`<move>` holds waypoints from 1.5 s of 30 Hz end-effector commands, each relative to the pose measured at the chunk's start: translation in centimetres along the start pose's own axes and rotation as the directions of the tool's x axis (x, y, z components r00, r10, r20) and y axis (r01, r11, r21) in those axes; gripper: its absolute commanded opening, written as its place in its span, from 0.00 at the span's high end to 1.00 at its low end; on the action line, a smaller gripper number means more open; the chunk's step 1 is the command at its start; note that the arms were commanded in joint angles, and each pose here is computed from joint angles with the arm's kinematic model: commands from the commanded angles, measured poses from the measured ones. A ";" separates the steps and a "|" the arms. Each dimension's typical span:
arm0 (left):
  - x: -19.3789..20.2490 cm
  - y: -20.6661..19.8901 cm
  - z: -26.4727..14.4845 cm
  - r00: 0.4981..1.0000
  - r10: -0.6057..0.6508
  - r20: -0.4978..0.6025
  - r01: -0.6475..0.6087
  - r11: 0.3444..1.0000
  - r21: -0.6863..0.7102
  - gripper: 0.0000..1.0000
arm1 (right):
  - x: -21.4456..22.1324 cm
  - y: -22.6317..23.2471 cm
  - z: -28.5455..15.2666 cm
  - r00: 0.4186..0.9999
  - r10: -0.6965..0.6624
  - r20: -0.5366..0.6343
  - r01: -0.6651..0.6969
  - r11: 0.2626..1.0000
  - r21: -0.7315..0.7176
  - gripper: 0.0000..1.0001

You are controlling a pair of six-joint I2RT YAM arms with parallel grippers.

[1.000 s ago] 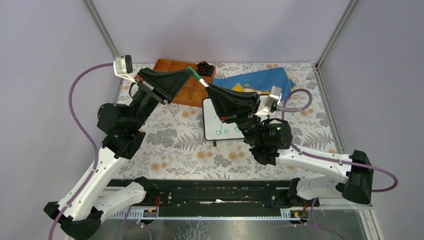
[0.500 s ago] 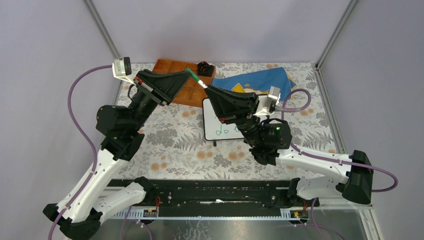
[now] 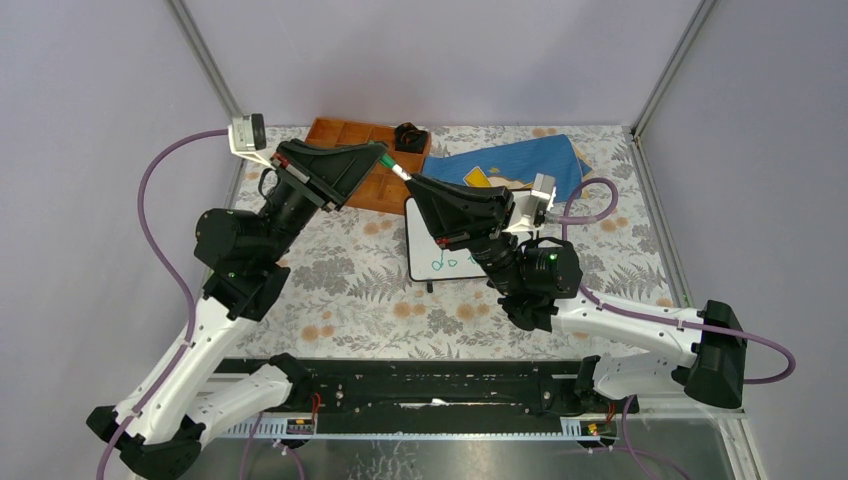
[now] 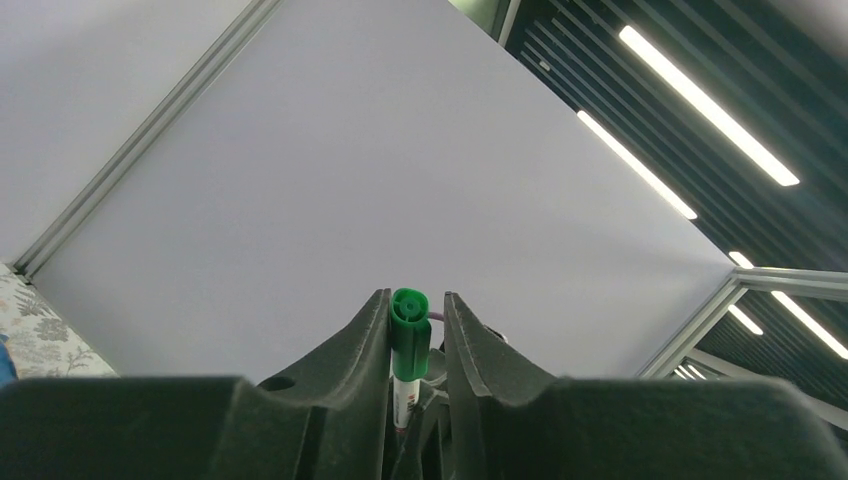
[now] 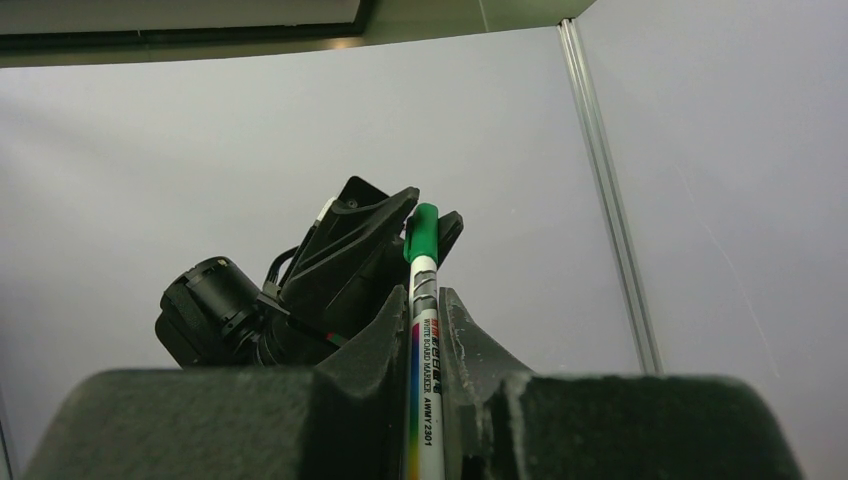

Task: Write a sentence on the whiteboard
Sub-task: Close the whiteboard marker at the center of the board.

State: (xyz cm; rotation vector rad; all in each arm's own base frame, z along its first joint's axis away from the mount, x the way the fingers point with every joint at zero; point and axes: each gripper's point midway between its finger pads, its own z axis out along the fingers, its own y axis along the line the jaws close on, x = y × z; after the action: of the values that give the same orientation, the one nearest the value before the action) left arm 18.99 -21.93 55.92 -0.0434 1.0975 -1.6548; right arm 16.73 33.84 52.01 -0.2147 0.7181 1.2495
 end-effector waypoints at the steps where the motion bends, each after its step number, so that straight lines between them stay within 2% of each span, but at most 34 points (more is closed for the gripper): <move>1: 0.6 -1.0 0.0 0.999 0.006 -0.033 -0.005 0.999 0.043 0.72 | -1.3 0.3 0.1 0.999 -0.012 0.031 0.012 1.000 -0.009 1.00; 12: 1.6 -0.3 0.2 0.997 -0.024 -0.075 0.027 0.999 0.037 1.00 | -0.5 -0.4 0.4 0.998 -0.065 -0.002 0.065 0.998 0.021 1.00; 26: 5.1 1.5 0.2 0.978 -0.104 -0.180 0.101 0.995 -0.023 1.00 | 0.8 -1.5 0.8 0.990 -0.134 -0.043 0.137 0.989 0.057 1.00; 45: 10.6 0.2 0.2 0.941 -0.155 -0.302 0.155 0.988 -0.024 1.00 | 1.4 -2.1 0.9 0.982 -0.178 -0.057 0.182 0.981 0.073 1.00</move>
State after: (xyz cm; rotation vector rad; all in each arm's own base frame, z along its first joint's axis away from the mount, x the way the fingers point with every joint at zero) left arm 19.40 -24.22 56.01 -0.1495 1.0855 -1.6941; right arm 17.22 33.08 52.65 -0.2153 0.6903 1.1371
